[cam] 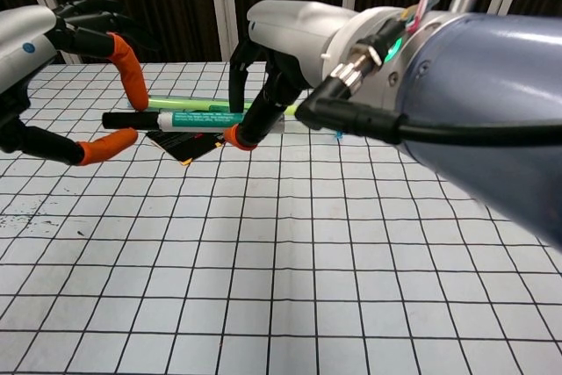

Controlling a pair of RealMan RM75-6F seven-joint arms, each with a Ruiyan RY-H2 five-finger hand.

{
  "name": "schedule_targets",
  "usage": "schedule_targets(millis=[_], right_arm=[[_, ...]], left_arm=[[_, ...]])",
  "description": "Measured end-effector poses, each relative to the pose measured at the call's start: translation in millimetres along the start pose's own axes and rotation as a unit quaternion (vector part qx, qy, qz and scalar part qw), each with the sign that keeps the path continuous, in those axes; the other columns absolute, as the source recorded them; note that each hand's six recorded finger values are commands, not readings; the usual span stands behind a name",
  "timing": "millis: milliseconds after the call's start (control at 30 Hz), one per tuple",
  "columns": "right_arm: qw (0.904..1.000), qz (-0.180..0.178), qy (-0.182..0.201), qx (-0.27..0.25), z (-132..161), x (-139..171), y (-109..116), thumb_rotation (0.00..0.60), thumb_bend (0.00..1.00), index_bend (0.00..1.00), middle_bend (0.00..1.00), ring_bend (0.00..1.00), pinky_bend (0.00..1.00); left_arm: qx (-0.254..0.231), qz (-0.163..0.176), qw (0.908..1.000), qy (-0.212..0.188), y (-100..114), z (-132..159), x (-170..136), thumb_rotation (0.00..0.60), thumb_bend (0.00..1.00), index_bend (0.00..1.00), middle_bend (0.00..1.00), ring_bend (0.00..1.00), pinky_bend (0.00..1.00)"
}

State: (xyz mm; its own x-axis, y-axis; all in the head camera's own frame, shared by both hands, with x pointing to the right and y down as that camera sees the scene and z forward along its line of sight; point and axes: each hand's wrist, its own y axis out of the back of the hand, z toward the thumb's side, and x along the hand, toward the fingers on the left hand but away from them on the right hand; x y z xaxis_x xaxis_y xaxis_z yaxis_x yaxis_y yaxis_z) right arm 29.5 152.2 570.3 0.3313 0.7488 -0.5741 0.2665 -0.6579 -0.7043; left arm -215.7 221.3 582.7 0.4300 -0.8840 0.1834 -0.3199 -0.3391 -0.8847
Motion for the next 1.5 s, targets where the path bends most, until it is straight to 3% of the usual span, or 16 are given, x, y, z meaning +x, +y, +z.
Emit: schedule_targets(millis=[767,1067,1300,1500], right_arm=[[0.9999,0.001,-0.008,-0.010,-7.7,-2.5,0.4,0.600,0.49,0.66,0.07,0.16,0.17],[0.9999,0.000,-0.007,-0.010,-7.2,-2.6,1.3,0.600,0.49,0.66,0.07,0.15,0.17],[0.9999,0.001,-0.007,-0.011,-6.7,-2.9,0.8,0.600,0.49,0.66,0.07,0.16,0.17],[0.9998,-0.002,-0.009,-0.016,-7.1,-4.3,3.3,0.600,0.49,0.66,0.07,0.16,0.17]], left_arm=[[-0.011,0.008,0.9998,0.018,0.4,-14.4,-6.7,0.600,0.48,0.56,0.21,0.00,0.05],[-0.007,0.001,0.9998,0.020,0.5,-19.9,-8.4,0.600,0.48,0.38,0.17,0.00,0.04],[-0.006,-0.013,0.9998,0.015,-3.7,-19.2,-12.0,0.600,0.48,0.38,0.16,0.00,0.03],[-0.007,-0.012,0.9999,0.006,-3.5,-16.1,-14.0,0.600,0.48,0.43,0.18,0.00,0.03]])
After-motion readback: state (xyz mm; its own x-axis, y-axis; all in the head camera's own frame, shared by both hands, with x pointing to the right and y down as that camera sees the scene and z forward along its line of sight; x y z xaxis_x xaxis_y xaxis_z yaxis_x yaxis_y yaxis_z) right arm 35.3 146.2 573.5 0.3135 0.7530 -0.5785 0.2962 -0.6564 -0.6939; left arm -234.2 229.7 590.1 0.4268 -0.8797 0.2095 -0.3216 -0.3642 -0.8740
